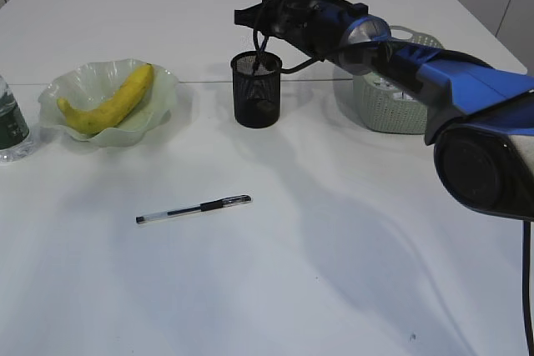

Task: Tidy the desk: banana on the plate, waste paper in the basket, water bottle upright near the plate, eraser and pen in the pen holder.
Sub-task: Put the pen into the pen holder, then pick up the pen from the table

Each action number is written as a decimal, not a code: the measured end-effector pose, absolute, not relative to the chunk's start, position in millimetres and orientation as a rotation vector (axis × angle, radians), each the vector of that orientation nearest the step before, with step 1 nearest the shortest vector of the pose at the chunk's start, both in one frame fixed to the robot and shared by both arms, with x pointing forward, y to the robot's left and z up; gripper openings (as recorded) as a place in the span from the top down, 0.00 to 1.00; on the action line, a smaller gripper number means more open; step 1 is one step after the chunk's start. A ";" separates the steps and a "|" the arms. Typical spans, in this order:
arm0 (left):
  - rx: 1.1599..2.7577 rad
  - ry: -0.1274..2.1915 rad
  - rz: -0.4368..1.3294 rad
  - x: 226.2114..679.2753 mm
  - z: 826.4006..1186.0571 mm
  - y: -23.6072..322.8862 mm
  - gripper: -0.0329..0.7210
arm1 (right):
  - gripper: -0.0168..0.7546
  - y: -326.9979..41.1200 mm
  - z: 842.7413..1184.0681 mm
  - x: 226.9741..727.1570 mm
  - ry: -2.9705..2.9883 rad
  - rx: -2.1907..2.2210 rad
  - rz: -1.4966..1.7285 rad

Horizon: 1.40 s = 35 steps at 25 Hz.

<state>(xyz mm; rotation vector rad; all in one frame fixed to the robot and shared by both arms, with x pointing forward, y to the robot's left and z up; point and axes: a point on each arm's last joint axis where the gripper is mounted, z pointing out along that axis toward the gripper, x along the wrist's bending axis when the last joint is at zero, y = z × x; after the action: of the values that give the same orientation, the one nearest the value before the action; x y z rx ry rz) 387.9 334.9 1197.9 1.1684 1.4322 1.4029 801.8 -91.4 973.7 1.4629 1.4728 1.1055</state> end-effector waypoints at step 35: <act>1.160 1.418 1.407 388.1 1199.2 334.5 0.44 | 0.76 -119.8 1071.2 784.1 1.221 1.544 0.992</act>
<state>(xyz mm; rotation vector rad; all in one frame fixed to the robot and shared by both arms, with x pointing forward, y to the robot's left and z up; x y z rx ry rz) 388.1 334.5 1199.2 1.1602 1.4176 1.4065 784.1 -119.8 1071.2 1.5436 1.2211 0.9924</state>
